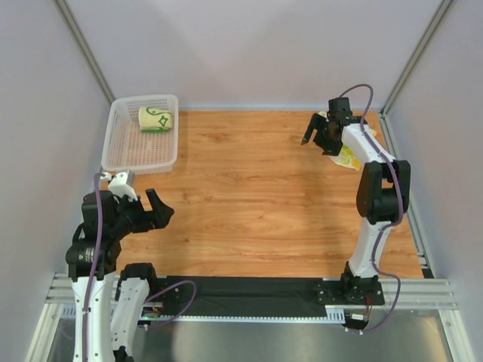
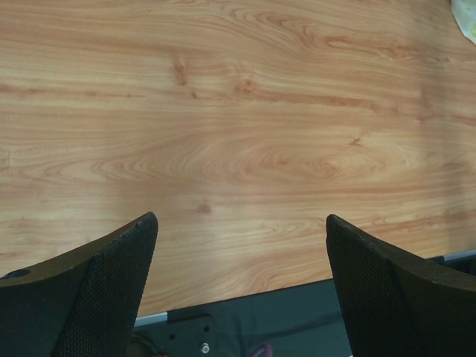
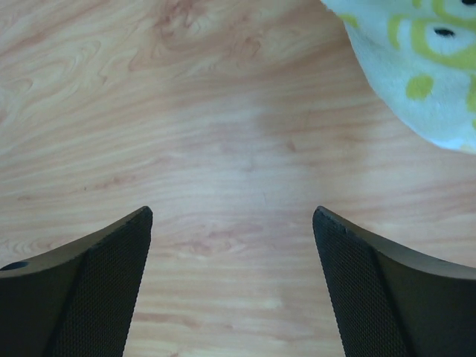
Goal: Roll the towels
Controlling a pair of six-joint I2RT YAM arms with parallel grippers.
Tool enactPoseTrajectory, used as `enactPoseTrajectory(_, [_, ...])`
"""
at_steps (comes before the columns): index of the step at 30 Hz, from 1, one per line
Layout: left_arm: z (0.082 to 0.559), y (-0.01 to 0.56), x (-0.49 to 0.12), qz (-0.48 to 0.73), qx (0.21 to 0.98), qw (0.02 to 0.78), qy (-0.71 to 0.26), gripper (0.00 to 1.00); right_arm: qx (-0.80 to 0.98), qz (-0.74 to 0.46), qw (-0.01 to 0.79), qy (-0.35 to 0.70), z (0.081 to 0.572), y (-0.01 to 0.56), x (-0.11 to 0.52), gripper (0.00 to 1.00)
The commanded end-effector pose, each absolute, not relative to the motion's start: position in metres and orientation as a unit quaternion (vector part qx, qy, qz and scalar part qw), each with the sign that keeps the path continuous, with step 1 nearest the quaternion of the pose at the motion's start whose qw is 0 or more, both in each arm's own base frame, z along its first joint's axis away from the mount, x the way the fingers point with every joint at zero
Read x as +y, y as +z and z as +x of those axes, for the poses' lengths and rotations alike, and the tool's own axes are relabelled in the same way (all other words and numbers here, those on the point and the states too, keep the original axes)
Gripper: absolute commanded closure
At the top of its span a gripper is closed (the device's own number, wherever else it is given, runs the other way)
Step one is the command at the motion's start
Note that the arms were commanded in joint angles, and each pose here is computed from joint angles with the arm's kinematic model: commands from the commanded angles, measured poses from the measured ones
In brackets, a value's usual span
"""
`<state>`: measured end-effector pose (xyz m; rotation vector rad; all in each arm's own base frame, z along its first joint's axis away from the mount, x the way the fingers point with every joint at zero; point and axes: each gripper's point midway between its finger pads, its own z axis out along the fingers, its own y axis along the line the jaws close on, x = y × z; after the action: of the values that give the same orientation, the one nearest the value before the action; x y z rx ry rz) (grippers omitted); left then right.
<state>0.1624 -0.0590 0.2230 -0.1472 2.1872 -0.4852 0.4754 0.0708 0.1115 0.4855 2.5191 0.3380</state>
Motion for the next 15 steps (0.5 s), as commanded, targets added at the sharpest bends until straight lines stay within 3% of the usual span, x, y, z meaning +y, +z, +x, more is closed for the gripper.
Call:
enactPoseTrajectory(1, [0.163,0.220,-0.060,-0.050,0.882,0.426,-0.196,0.00,0.938,0.204,0.256,0.114,0.506,0.077,0.060,0.10])
enactPoseTrajectory(6, [0.162,0.221,-0.061,-0.050,0.879,0.432,-0.198,0.00,0.946,0.207,0.210,0.132,0.527,0.034,0.067,0.11])
enactPoseTrajectory(15, [0.165,0.217,-0.061,-0.055,0.884,0.419,-0.199,0.00,0.961,0.185,0.158,0.130,0.530,-0.013,0.085,0.28])
